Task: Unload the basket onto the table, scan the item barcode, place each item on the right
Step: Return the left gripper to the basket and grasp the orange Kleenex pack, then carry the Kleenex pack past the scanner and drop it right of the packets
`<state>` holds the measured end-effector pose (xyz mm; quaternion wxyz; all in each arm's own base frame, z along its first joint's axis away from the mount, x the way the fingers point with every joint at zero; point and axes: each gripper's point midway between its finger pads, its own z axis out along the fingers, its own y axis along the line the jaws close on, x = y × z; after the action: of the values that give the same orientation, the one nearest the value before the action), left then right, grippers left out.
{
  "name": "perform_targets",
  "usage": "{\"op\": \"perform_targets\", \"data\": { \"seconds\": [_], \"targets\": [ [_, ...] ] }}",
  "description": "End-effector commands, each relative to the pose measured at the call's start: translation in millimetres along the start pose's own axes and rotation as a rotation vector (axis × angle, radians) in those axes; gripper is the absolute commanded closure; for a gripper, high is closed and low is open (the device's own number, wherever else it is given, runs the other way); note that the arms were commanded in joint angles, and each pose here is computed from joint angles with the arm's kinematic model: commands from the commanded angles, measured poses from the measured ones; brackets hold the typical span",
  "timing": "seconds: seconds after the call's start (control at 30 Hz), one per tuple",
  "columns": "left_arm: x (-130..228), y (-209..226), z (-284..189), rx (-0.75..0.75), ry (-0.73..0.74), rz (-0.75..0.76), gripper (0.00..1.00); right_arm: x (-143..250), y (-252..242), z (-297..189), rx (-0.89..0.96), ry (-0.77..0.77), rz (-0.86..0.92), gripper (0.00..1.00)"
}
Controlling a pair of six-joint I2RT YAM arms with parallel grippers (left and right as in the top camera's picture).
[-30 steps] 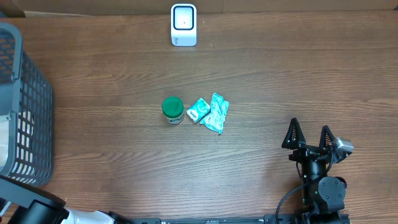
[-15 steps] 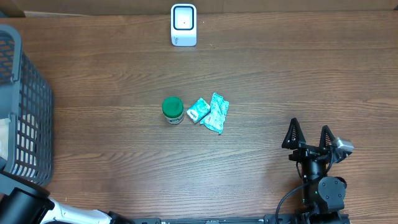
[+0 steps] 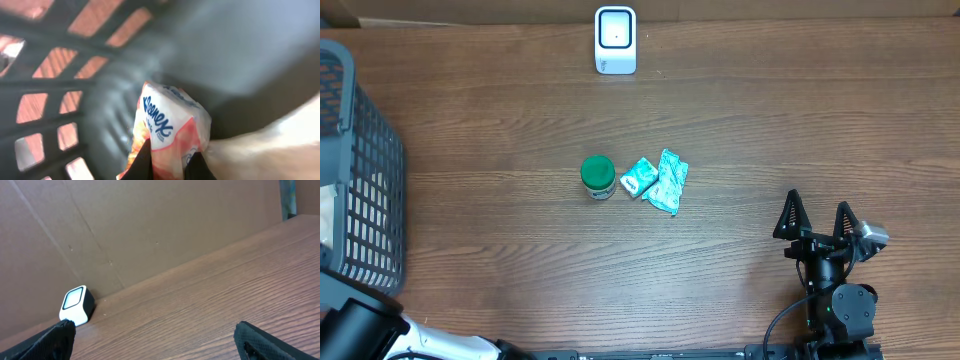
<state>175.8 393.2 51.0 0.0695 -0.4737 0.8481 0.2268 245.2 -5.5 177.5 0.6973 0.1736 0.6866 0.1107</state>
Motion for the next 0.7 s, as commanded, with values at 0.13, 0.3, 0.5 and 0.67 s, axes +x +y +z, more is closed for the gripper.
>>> {"op": "perform_targets", "data": {
  "seconds": [0.13,0.3,0.5,0.67],
  "targets": [
    [-84,-39,-144,0.209,-0.296,-0.107,0.96,1,-1,0,0.004,-0.007,-0.007,0.00],
    [-107,-68,-267,0.397,-0.492,-0.111,0.96,1,-1,0,0.004,-0.007,-0.007,0.00],
    [-69,-145,-408,0.824,-0.617,-0.013,0.96,1,-1,0,0.004,-0.007,-0.007,0.00],
    [10,-225,-473,1.106,-0.530,0.241,0.95,1,-1,0,0.004,-0.007,-0.007,0.00]
  ]
}}
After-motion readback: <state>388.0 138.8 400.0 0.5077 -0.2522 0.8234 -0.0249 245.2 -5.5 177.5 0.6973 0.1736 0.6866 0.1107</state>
